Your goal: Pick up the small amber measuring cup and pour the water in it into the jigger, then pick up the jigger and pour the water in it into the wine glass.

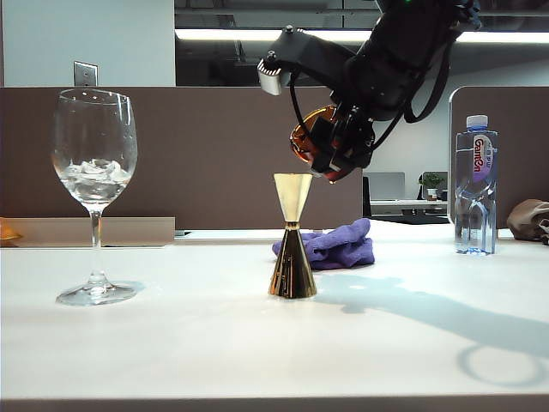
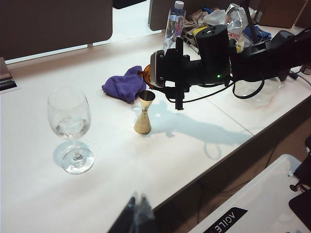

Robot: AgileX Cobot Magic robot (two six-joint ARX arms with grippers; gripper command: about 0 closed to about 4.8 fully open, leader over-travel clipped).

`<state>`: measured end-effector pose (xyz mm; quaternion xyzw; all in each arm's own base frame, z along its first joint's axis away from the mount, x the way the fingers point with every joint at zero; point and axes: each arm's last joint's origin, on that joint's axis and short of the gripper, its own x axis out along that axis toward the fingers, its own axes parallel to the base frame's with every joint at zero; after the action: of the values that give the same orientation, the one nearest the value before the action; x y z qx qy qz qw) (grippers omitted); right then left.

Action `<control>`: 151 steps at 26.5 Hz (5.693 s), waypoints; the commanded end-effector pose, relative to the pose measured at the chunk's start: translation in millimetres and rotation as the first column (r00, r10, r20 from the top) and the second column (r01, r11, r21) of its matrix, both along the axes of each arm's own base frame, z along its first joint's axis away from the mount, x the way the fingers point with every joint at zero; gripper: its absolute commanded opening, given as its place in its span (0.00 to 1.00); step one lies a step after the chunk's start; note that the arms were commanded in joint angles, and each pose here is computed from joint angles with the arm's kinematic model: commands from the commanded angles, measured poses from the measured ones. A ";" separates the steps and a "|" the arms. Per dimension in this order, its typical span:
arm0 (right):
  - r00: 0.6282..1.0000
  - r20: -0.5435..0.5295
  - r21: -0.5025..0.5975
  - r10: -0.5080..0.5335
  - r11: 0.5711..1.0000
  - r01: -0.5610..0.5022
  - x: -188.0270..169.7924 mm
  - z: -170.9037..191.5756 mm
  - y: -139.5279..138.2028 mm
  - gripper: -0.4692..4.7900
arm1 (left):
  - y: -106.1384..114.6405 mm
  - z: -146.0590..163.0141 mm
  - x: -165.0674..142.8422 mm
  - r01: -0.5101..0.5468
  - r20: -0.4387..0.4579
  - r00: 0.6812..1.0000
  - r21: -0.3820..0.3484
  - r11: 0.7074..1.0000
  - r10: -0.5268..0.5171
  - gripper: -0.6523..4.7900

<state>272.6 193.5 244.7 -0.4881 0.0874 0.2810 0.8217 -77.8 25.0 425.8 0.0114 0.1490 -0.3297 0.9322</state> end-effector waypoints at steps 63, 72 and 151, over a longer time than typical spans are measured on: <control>0.845 0.458 -0.408 0.278 0.910 -0.078 -4.2 45.8 1.5 0.17 | 0.3 0.2 -0.6 0.001 -0.003 1.000 -0.002 1.000 -0.001 0.12; 0.824 0.482 -0.406 0.297 0.909 -0.091 -4.7 48.3 2.6 0.17 | 0.2 0.2 -0.5 0.001 -0.003 1.000 -0.002 1.000 -0.001 0.12; 0.949 -0.238 0.734 -0.208 0.601 0.316 -39.5 -66.1 -92.6 0.17 | 0.3 0.2 -0.6 0.001 -0.003 1.000 -0.002 1.000 -0.001 0.12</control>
<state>232.9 101.5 176.5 -0.0742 0.0993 0.1978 0.9724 -77.8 25.0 425.8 0.0114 0.1490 -0.3297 0.9322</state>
